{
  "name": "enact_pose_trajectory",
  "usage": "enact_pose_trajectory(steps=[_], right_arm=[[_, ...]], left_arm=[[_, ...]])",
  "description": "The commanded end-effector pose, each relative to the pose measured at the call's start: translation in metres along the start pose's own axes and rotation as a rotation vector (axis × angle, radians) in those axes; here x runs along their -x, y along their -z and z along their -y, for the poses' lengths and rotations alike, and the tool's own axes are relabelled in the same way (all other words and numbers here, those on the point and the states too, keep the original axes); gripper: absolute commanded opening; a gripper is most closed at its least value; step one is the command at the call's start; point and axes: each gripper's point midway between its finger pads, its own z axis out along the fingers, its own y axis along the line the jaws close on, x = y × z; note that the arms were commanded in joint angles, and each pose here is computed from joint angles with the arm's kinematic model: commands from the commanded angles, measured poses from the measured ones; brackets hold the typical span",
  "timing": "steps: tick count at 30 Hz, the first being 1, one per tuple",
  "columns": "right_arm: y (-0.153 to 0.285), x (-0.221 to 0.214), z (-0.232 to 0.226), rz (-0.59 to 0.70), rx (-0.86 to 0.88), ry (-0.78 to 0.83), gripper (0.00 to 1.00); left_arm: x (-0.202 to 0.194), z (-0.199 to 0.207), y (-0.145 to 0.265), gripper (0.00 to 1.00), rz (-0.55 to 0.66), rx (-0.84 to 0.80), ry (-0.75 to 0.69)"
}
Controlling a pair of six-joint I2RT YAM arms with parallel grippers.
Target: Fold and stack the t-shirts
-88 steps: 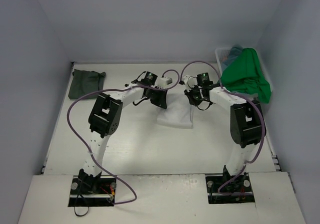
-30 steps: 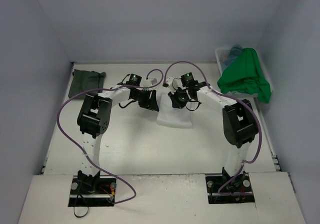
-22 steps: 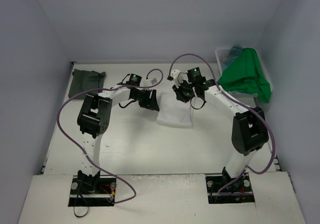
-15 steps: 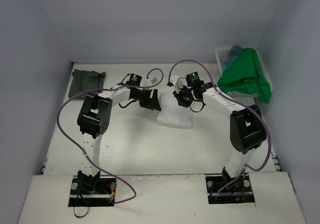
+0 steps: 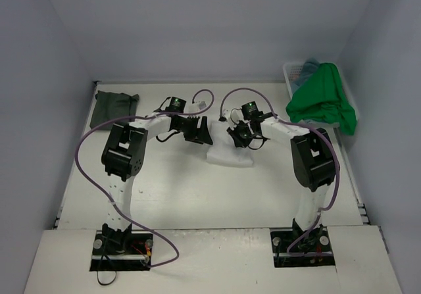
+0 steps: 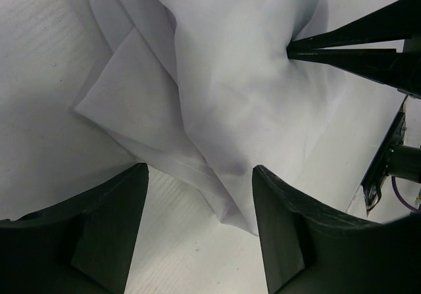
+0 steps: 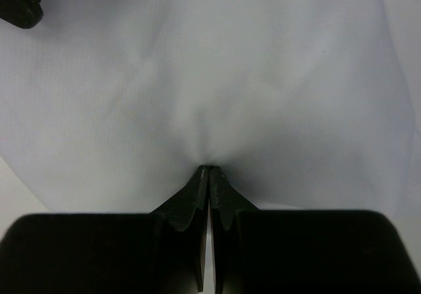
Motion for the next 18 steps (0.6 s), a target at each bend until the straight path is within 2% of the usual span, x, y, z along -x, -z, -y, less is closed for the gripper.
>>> enact_pose_trajectory(steps=[1, 10, 18], right_arm=[[-0.012, -0.018, -0.001, -0.042, 0.017, 0.01, 0.0], [-0.014, -0.019, -0.005, -0.028, 0.044, 0.01, 0.0], [-0.011, -0.016, -0.005, -0.012, 0.053, 0.015, 0.0]], left_arm=[[0.011, 0.01, 0.0, 0.59, 0.033, -0.036, -0.014], [-0.009, 0.012, -0.029, 0.63, -0.027, -0.046, 0.002], [-0.025, 0.032, -0.05, 0.64, -0.062, -0.055, -0.027]])
